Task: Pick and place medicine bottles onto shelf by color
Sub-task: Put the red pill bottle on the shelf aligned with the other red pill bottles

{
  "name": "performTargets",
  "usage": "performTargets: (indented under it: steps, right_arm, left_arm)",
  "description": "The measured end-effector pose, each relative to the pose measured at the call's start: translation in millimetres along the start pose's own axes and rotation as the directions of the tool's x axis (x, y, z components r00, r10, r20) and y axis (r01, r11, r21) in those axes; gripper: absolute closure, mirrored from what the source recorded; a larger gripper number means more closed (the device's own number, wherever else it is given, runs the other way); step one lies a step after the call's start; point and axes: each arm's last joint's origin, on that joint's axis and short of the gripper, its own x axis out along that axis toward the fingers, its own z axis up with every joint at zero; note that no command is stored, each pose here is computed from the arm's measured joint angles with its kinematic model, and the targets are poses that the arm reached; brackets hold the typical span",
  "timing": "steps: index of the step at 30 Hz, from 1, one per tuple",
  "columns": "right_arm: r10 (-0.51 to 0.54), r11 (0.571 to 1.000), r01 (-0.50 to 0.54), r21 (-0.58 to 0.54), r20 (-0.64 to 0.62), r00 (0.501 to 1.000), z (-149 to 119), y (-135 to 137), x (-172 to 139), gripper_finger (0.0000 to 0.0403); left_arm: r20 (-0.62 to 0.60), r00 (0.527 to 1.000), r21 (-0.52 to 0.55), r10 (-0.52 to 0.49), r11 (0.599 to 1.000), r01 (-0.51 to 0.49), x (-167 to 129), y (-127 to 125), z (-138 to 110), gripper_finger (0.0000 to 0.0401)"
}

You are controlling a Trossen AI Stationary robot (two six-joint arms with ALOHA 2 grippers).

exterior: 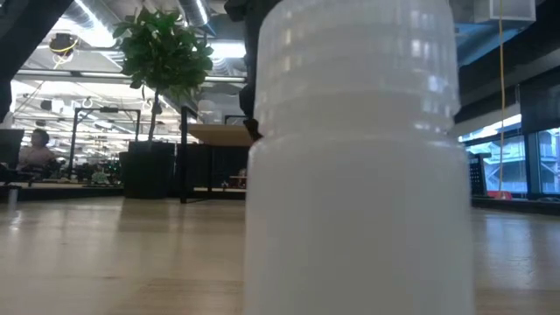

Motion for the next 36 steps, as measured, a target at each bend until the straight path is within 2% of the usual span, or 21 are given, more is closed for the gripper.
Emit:
performTargets:
  steps: [5,14,23,31,36]
  right_arm:
    - [0.000,1.000,0.000,0.000,0.000,1.000,0,0,0,0.0179]
    - [0.001,1.000,-0.001,0.001,0.002,1.000,0,0,0,0.0179]
    - [0.003,1.000,-0.003,0.007,0.010,1.000,1,0,0,0.0179]
    - [0.005,1.000,-0.005,0.012,0.017,1.000,2,0,0,0.0179]
    - [0.007,1.000,-0.008,0.022,0.032,0.999,4,1,0,0.0179]
  left_arm:
    - [0.020,1.000,-0.026,0.007,1.000,-0.006,-10,2,-1,0.0056]
    - [0.053,0.999,-0.076,0.014,0.997,-0.010,-50,0,-12,0.0054]
    - [0.080,0.988,-0.131,0.132,0.984,-0.121,-107,-22,-44,0.0054]
    - [0.151,0.973,-0.213,0.174,0.967,-0.140,-150,-50,-76,0.0054]
    - [0.178,0.957,-0.289,0.230,0.942,-0.173,-170,-65,-98,0.0054]
